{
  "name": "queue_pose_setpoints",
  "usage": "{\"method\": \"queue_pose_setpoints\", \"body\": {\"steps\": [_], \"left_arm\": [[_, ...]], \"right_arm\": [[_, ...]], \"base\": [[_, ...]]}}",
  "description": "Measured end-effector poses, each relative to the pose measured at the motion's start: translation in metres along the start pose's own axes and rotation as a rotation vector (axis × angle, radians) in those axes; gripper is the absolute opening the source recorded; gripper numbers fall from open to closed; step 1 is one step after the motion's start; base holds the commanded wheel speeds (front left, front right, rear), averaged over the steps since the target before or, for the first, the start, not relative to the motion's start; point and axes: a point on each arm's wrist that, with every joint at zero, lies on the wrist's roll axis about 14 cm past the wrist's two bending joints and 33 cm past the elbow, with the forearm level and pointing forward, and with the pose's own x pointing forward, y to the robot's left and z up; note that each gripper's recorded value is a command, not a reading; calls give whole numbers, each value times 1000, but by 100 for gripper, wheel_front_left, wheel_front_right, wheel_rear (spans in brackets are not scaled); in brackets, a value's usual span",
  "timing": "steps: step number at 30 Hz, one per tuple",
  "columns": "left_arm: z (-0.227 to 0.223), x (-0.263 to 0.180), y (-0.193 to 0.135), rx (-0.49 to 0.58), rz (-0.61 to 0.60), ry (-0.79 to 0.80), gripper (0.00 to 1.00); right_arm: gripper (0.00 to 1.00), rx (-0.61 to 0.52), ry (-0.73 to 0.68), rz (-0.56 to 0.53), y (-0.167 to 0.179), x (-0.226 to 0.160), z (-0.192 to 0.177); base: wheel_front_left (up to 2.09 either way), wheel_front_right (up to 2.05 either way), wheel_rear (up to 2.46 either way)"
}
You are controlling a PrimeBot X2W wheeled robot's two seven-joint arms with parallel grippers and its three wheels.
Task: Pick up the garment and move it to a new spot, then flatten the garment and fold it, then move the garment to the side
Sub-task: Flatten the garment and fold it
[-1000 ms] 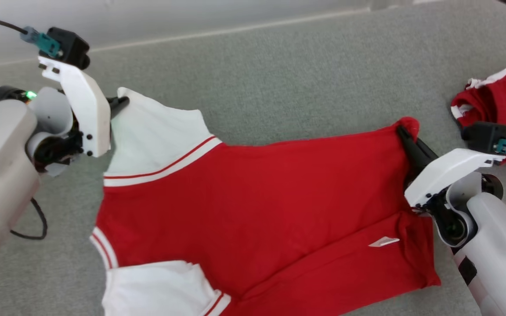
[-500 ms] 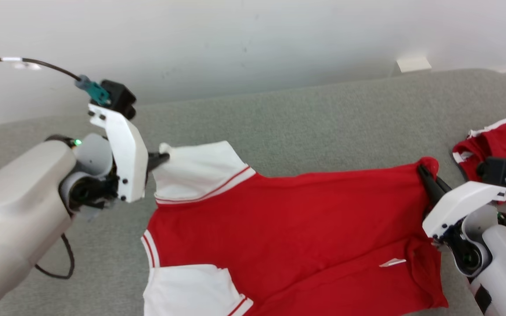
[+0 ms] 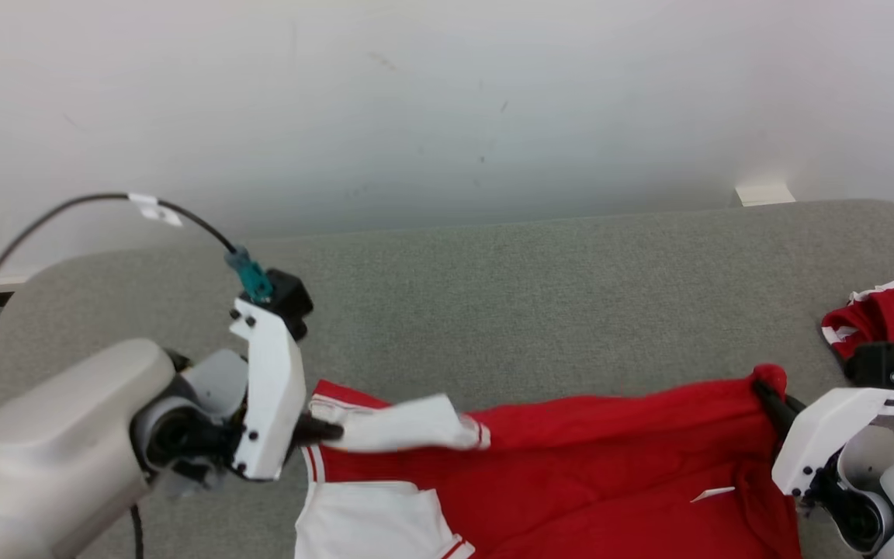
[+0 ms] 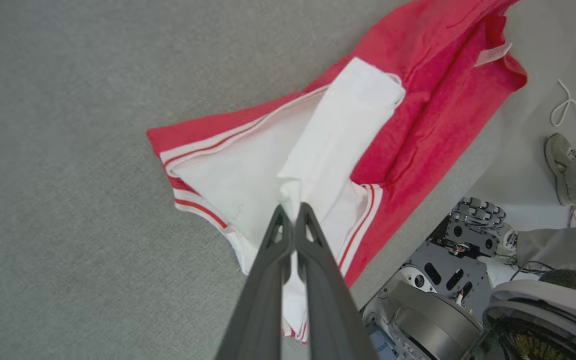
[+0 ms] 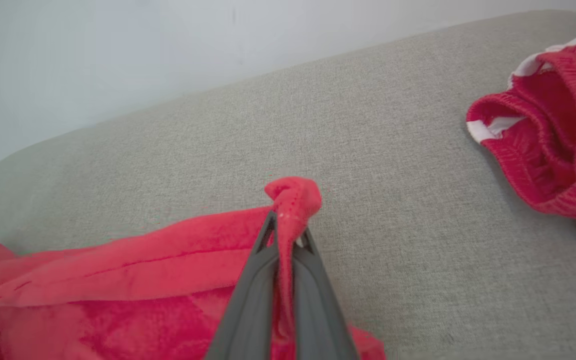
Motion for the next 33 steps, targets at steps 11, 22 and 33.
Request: {"method": "queue_pose_setpoints", "body": {"steps": [11,22,33], "left_arm": [[-48,16,-27,-41,-99,134,0],[-72,28,-39,-89,-145,192,100],[-65,21,-27,-100,-86,103,100]], "right_arm": [[0,-22,163,5,-7,-14,-36],[100,-25,253,-22,-19,-26,-58],[100,-33,157,-28,-26,-35,-33]], "base": [[0,0,0],[0,0,0],[0,0,0]]}}
